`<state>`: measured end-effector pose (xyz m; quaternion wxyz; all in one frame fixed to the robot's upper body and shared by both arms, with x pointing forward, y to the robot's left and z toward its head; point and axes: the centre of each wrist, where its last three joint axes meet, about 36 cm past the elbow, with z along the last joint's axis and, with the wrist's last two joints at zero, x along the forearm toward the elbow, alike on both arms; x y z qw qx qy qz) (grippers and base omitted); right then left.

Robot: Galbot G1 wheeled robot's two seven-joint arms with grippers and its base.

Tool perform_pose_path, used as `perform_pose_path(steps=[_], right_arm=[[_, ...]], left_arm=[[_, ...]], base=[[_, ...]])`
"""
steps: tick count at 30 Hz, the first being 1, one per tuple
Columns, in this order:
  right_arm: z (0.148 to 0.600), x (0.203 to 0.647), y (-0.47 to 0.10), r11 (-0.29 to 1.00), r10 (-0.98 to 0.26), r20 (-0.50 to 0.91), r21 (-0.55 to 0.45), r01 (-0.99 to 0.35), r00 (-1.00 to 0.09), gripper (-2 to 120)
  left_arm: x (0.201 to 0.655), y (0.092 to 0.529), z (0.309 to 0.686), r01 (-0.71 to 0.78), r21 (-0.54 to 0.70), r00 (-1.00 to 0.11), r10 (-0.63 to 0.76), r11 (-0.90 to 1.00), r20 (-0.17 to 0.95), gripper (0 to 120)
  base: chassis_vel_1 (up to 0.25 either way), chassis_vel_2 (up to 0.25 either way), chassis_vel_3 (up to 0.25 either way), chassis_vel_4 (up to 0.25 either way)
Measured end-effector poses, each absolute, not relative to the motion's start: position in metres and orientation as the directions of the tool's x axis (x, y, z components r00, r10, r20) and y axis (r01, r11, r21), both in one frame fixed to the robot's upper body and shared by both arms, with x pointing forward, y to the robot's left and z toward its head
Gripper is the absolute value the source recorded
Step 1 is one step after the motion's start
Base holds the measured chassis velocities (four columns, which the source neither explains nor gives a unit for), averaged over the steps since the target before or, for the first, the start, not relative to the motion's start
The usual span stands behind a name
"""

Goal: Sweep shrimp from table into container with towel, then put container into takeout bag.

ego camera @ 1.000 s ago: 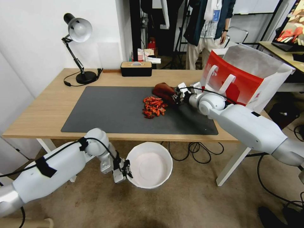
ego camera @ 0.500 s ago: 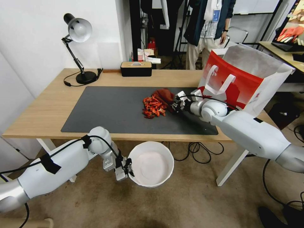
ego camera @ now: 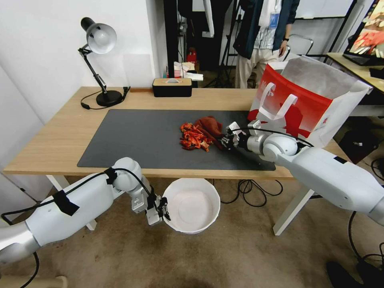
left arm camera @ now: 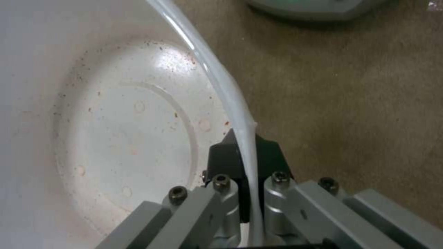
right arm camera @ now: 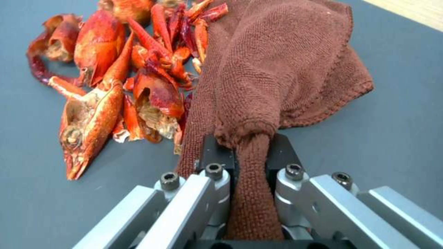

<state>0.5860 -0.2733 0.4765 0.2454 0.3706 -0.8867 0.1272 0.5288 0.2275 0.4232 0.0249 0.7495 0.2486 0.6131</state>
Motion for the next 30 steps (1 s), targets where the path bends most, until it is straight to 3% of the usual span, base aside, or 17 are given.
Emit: perform_pose_path(steps=[30], right_arm=[[0.493, 0.555, -0.312, 0.52, -0.725, 0.535, 0.012, -0.854, -0.434, 5]], left_arm=[[0.541, 0.257, 0.424, 0.408, 0.329, 0.099, 0.4, -0.852, 0.911, 0]], base=[[0.0, 0.0, 0.0, 0.0]])
